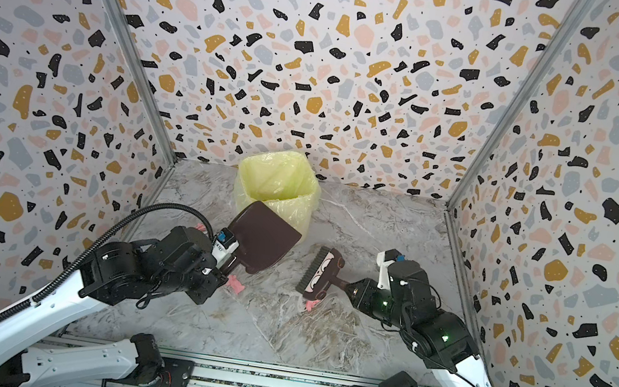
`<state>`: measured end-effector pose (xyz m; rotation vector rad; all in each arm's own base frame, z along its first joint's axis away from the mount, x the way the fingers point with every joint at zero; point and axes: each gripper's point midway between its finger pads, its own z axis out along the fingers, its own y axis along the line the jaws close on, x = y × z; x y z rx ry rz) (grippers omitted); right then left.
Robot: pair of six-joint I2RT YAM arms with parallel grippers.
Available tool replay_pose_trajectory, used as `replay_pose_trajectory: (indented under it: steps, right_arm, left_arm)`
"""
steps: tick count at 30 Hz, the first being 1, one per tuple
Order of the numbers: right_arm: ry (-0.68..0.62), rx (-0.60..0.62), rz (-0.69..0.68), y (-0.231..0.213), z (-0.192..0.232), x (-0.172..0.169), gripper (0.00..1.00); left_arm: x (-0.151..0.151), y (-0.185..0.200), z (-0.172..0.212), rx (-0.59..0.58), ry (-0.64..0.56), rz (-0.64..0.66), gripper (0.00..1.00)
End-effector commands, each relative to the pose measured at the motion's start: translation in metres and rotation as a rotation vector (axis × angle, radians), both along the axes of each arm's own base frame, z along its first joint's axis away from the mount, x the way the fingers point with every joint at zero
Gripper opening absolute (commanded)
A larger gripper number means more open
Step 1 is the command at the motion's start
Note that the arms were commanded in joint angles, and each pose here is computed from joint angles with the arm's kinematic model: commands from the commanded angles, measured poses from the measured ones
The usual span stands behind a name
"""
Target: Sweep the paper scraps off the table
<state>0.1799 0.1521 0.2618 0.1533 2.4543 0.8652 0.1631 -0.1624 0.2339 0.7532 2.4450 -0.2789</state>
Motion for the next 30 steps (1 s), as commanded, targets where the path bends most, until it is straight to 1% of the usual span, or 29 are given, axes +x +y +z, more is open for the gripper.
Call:
replay_pose_trajectory:
  steps: [1, 2, 5, 11, 17, 20, 23, 27, 30]
  right_arm:
    - [-0.006, -0.229, -0.002, -0.030, -0.003, 0.003, 0.00]
    - [-0.011, -0.277, -0.005, -0.036, 0.000, 0.006, 0.00]
    - [-0.031, -0.368, 0.010, -0.041, 0.007, 0.017, 0.00]
    - [-0.055, -0.486, 0.066, -0.037, 0.015, 0.042, 0.00]
    - [-0.074, -0.577, 0.106, -0.032, 0.018, 0.060, 0.00]
    - [-0.072, -0.626, 0.144, -0.022, 0.013, 0.064, 0.00]
    - [-0.063, -0.698, 0.191, -0.010, 0.005, 0.063, 0.00]
    - [-0.051, -0.771, 0.243, 0.003, -0.005, 0.064, 0.00]
    - [-0.055, -0.822, 0.263, 0.011, -0.006, 0.065, 0.00]
  left_arm:
    - [-0.017, -0.011, -0.014, -0.042, 0.074, -0.009, 0.00]
    - [-0.021, -0.013, -0.021, -0.033, 0.089, -0.017, 0.00]
    - [-0.033, -0.019, -0.038, 0.003, 0.129, -0.051, 0.00]
    - [-0.052, -0.025, -0.078, 0.118, 0.205, -0.119, 0.00]
    - [-0.063, -0.029, -0.108, 0.183, 0.267, -0.159, 0.00]
    - [-0.068, -0.027, -0.124, 0.240, 0.295, -0.186, 0.00]
    - [-0.071, -0.029, -0.130, 0.247, 0.307, -0.201, 0.00]
    - [-0.075, -0.026, -0.143, 0.301, 0.333, -0.228, 0.00]
    - [-0.074, -0.029, -0.146, 0.314, 0.333, -0.244, 0.00]
